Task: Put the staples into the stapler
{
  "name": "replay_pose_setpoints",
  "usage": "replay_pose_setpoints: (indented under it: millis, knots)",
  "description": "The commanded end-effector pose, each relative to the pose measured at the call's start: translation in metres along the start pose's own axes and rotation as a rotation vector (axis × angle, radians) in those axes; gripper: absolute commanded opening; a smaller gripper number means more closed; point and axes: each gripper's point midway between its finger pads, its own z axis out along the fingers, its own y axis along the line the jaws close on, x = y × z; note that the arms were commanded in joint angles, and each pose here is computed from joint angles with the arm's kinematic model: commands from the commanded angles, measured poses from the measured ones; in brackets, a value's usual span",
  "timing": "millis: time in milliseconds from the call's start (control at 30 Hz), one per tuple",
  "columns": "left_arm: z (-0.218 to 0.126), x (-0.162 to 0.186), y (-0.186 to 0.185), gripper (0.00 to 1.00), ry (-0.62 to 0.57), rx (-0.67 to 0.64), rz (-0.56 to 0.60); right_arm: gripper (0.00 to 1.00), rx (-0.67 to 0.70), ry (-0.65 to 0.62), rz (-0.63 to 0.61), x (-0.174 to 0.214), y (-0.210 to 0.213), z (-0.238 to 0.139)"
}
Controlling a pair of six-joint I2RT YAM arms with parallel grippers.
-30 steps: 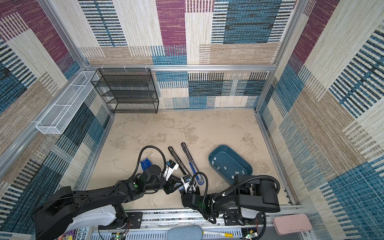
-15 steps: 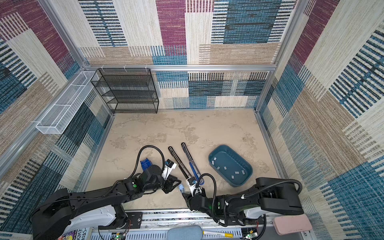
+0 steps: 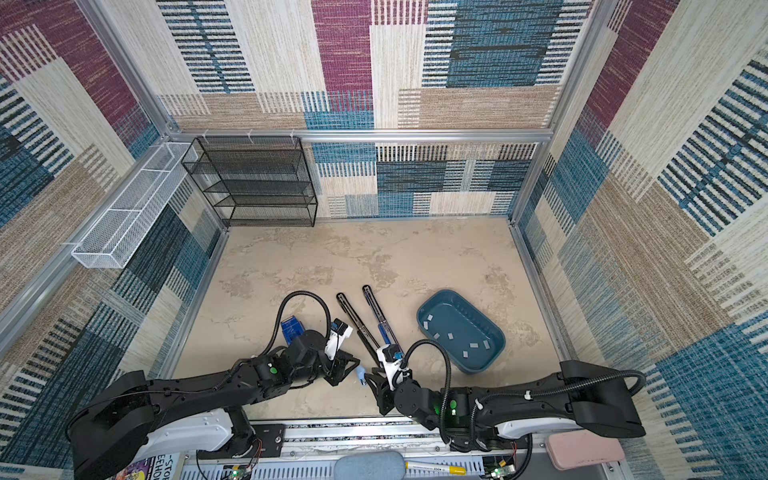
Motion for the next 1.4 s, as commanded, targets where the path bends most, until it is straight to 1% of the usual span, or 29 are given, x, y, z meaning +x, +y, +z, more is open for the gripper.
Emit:
replay_pose_setpoints:
  millis: [0,200,367,500,667,967,1233,1367]
  knots:
    - [-0.001,-0.005,0.005,0.33,-0.024,-0.034,0.006,0.24,0.038,0.02,-0.033,0.001,0.002,0.009]
    - [-0.01,-0.008,0.011,0.32,-0.051,-0.066,-0.001,0.21,0.09,0.052,-0.065,0.005,0.003,0.025]
    - [-0.02,-0.013,0.009,0.36,-0.082,-0.06,-0.009,0.21,0.116,0.068,-0.044,0.013,-0.015,0.028]
    - [-0.025,-0.014,0.009,0.37,-0.097,-0.064,-0.009,0.21,0.115,0.064,-0.048,0.011,-0.016,0.029]
    - [-0.027,-0.015,0.011,0.37,-0.105,-0.073,-0.014,0.22,0.09,0.057,-0.057,0.007,-0.01,0.031]
    - [-0.027,-0.015,0.012,0.38,-0.105,-0.08,-0.015,0.21,0.139,0.098,-0.073,0.014,-0.014,0.046]
    - [-0.028,-0.015,0.013,0.37,-0.108,-0.082,-0.015,0.18,0.165,0.132,-0.09,0.02,-0.016,0.057]
    - [-0.028,-0.014,0.014,0.38,-0.113,-0.082,-0.015,0.15,0.188,0.161,-0.097,0.031,-0.02,0.061]
